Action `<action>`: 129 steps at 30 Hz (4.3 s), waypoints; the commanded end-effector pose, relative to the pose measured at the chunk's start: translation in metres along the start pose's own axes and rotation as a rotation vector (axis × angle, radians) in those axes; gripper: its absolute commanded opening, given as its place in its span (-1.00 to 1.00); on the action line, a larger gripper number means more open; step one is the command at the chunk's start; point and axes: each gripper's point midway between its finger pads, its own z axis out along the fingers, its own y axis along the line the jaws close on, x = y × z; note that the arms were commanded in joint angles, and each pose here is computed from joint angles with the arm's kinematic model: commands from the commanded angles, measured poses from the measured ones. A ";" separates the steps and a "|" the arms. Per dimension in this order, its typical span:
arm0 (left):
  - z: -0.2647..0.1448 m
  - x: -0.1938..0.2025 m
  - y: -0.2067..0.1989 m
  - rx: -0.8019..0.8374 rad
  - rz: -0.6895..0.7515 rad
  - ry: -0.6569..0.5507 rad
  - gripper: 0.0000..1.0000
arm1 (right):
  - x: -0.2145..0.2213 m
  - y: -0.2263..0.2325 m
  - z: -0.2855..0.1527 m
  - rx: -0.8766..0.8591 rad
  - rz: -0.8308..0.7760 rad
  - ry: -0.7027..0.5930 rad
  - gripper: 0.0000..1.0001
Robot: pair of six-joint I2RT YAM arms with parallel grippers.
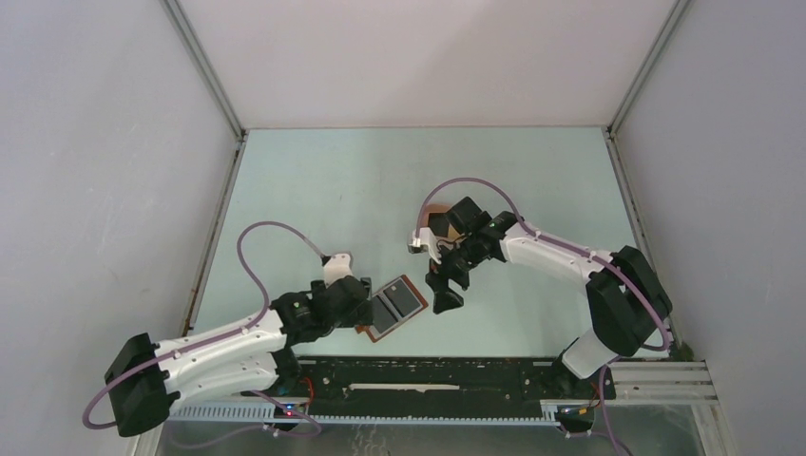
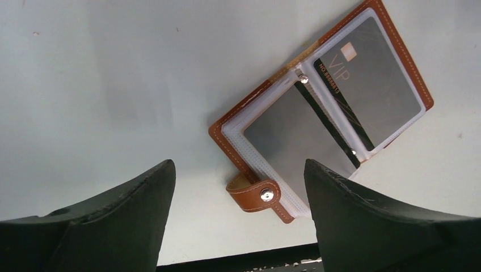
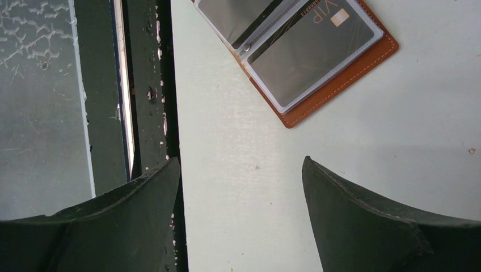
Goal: Put the credit cards into the card holder
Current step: Close the card holder at the center of the board.
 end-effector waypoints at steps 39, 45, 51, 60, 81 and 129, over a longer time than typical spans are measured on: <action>0.010 0.052 -0.005 0.007 -0.041 0.224 -0.08 | -0.008 -0.001 -0.004 -0.014 0.002 0.005 0.75; 0.003 0.050 0.000 0.002 -0.045 0.216 -0.16 | -0.008 -0.002 -0.003 -0.015 0.004 0.007 0.75; -0.003 0.054 0.004 0.004 -0.046 0.236 -0.11 | -0.007 -0.002 -0.003 -0.017 0.007 0.011 0.75; -0.003 0.061 0.007 -0.006 -0.042 0.264 -0.12 | -0.007 -0.002 -0.002 -0.020 0.011 0.012 0.75; -0.001 0.070 0.006 0.016 -0.047 0.292 -0.15 | -0.003 -0.007 0.002 -0.014 0.032 0.024 0.75; -0.010 -0.049 -0.066 0.283 -0.135 -0.014 -1.00 | -0.007 -0.033 -0.018 0.057 0.148 -0.052 0.75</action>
